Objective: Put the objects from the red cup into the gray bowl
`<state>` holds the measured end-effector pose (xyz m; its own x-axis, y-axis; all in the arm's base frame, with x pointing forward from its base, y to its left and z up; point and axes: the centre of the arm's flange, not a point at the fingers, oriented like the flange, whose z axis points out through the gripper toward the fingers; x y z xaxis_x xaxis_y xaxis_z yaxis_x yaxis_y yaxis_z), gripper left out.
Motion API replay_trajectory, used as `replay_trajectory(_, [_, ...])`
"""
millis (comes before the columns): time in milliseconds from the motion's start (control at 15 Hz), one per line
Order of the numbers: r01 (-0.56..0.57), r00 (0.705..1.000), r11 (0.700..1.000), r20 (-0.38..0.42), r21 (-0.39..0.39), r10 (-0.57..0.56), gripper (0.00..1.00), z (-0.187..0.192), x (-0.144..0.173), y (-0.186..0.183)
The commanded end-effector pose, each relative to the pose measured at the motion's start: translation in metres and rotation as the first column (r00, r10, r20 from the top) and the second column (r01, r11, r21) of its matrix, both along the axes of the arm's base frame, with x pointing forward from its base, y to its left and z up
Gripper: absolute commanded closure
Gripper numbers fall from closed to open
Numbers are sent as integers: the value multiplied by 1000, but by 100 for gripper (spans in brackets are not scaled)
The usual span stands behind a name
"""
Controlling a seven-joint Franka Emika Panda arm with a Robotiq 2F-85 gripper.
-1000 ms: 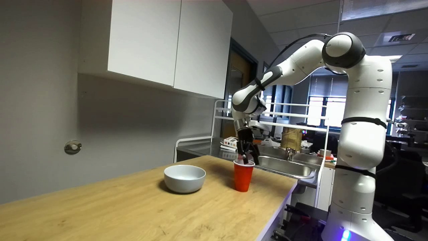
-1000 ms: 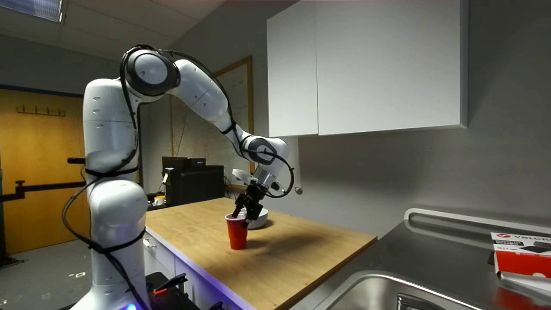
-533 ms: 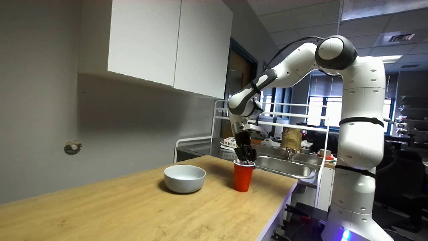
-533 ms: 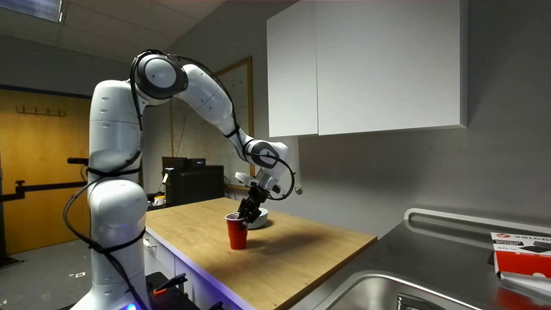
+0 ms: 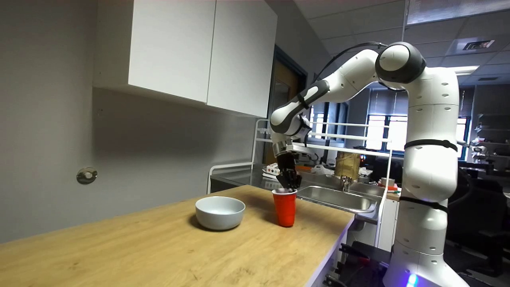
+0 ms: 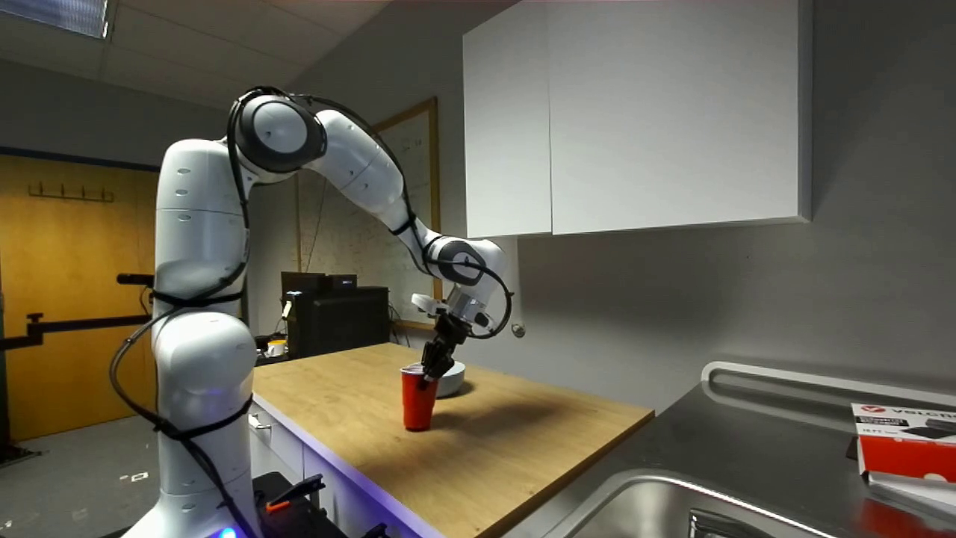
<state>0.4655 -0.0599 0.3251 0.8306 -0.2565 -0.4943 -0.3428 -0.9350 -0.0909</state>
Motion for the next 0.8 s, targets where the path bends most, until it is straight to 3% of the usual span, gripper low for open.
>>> replay_trajectory(0, [27, 999, 999, 21, -35, -26, 99, 16, 11, 14])
replay_trajectory(733, [172, 983, 959, 98, -226, -153, 99, 90, 62, 100])
